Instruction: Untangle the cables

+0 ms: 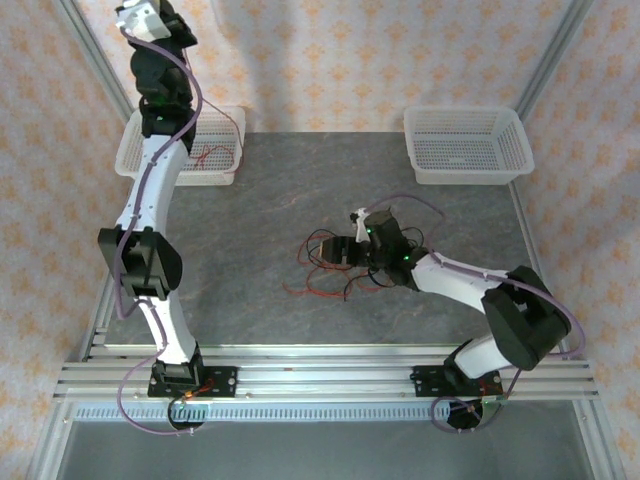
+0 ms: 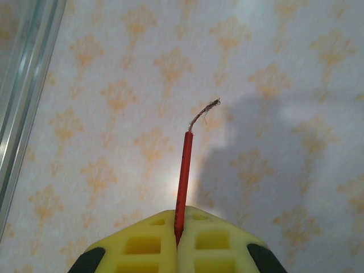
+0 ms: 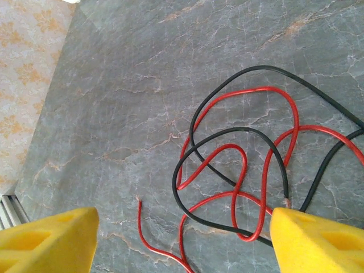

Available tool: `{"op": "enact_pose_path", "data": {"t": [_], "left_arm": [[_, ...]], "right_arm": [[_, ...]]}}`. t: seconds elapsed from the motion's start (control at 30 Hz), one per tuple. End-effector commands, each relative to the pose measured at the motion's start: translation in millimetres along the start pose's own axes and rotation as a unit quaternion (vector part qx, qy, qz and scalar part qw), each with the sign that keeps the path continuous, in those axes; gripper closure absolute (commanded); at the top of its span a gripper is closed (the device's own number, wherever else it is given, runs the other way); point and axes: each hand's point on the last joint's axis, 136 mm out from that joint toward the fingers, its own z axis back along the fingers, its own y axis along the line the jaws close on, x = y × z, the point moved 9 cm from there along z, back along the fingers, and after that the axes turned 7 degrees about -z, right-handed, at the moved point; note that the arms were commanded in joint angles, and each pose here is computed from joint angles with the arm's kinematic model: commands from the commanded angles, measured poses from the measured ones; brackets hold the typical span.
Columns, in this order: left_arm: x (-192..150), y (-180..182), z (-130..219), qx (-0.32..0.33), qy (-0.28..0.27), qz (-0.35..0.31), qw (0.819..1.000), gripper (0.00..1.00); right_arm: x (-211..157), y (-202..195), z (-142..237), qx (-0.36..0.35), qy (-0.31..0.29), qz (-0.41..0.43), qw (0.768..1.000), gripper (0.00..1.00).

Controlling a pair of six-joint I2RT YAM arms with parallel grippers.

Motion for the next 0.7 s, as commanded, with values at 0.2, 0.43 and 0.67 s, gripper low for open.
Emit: {"op": "enact_pose_path", "data": {"t": [0.2,0.43,0.67], "left_arm": [[15.8,-1.0,-14.6,-0.002,-0.045,-0.006,0.999,1.00],[-21.9,9.1,-34.3,0.013,-0.065,-0.002,0.998,1.00],[-77.5,26.4,-47.0,0.027,-0.082,0.013,0.996,1.00]], "right_arm": [[10.0,11.8,-6.3,0.013,-0.007,0.014,1.000,0.22],[12.1,10.9,-10.4,0.002,-0.004,0.014,1.000,0.22],[15.9,7.3,-25.6,-0.018,0.012,0.011,1.000,0.22]]}}
